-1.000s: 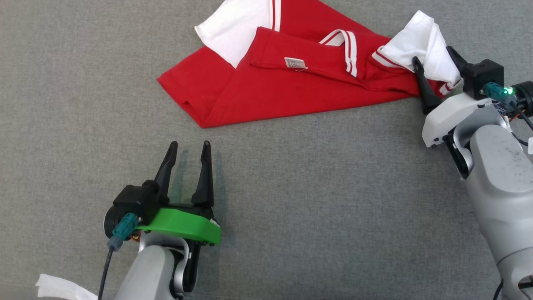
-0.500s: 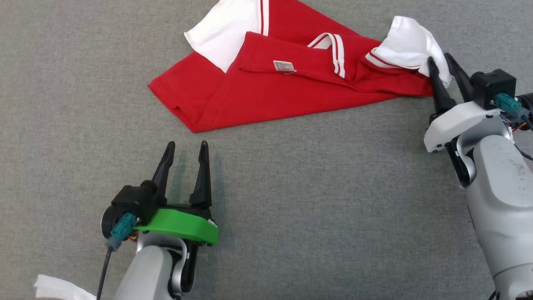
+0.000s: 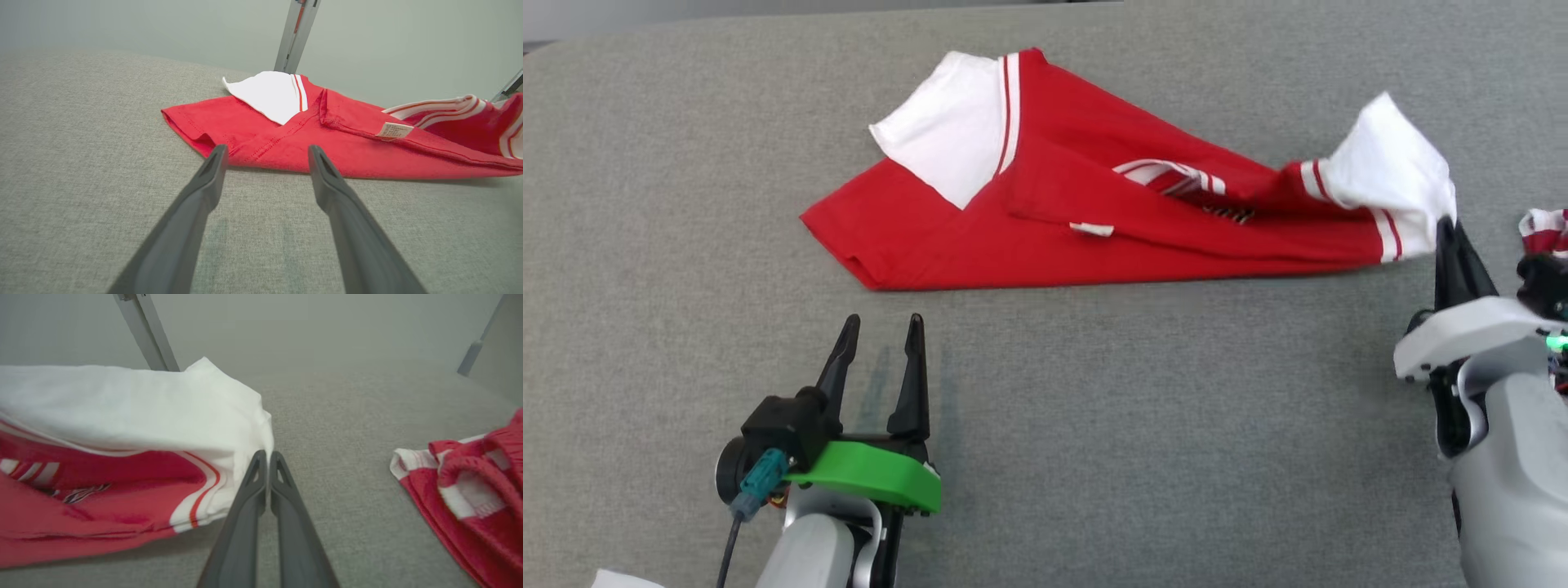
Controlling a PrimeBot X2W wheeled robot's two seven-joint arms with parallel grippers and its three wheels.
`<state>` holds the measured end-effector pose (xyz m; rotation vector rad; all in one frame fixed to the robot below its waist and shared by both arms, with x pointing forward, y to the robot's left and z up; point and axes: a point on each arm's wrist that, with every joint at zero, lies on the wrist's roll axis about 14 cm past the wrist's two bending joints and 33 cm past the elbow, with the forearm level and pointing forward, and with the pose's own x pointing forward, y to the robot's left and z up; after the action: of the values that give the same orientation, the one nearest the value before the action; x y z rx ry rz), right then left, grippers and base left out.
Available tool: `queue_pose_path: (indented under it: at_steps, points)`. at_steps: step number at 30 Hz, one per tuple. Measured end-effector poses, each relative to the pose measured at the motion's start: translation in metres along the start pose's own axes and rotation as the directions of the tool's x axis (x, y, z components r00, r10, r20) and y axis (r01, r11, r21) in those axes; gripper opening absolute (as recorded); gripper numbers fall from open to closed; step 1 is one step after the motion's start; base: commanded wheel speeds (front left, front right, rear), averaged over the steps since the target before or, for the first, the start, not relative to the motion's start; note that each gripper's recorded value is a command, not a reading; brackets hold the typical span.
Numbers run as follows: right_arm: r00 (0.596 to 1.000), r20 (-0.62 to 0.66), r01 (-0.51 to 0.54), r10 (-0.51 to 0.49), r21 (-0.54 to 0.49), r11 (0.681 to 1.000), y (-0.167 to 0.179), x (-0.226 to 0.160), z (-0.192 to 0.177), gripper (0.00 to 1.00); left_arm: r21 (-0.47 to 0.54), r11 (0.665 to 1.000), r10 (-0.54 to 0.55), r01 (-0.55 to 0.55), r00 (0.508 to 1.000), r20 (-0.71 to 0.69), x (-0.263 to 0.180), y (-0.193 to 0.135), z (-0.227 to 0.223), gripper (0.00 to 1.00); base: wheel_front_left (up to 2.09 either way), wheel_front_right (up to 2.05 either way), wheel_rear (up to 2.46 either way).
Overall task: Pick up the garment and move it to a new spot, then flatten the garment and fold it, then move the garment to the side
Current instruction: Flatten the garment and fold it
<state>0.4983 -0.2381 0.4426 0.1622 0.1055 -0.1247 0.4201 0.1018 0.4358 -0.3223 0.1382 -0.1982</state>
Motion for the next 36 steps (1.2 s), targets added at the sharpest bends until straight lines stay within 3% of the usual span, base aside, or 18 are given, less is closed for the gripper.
queue_pose_path:
  at_steps: [1, 2, 8, 19, 29, 36]
  points:
    - [0.999, -0.020, 0.030, -0.030, 0.007, 1.000, -0.011, -0.009, -0.007, 0.48, -0.001, 1.000, -0.010, 0.010, 1.000, 0.000, 0.000, -0.004, 0.000, 1.00, 0.00, 0.00, 0.00]
    - [0.998, -0.030, 0.048, -0.047, 0.005, 0.999, -0.017, -0.015, -0.010, 1.00, -0.002, 1.000, -0.019, 0.019, 1.000, 0.000, 0.000, -0.007, 0.000, 1.00, 0.00, 0.00, 0.00]
    - [0.989, -0.025, 0.148, -0.148, -0.010, 0.989, -0.054, -0.044, -0.008, 1.00, -0.006, 0.993, -0.116, 0.116, 0.993, 0.001, 0.009, -0.038, 0.000, 1.00, 0.00, 0.00, 0.00]
    - [0.993, 0.032, 0.119, -0.117, -0.060, 0.991, -0.047, -0.033, 0.003, 1.00, 0.009, 0.954, -0.301, 0.301, 0.954, -0.017, 0.070, -0.090, -0.006, 1.00, 0.00, 0.00, 0.00]
    - [0.994, 0.006, 0.109, -0.108, -0.059, 0.992, -0.049, -0.035, -0.007, 1.00, -0.075, 0.940, -0.340, 0.332, 0.926, -0.163, 0.102, -0.104, -0.056, 1.00, 0.00, 0.00, 0.00]
    - [0.992, 0.008, 0.123, -0.123, -0.067, 0.990, -0.056, -0.039, -0.006, 1.00, -0.049, 0.963, -0.269, 0.265, 0.947, -0.175, 0.115, -0.092, -0.061, 1.00, 0.00, 0.00, 0.00]
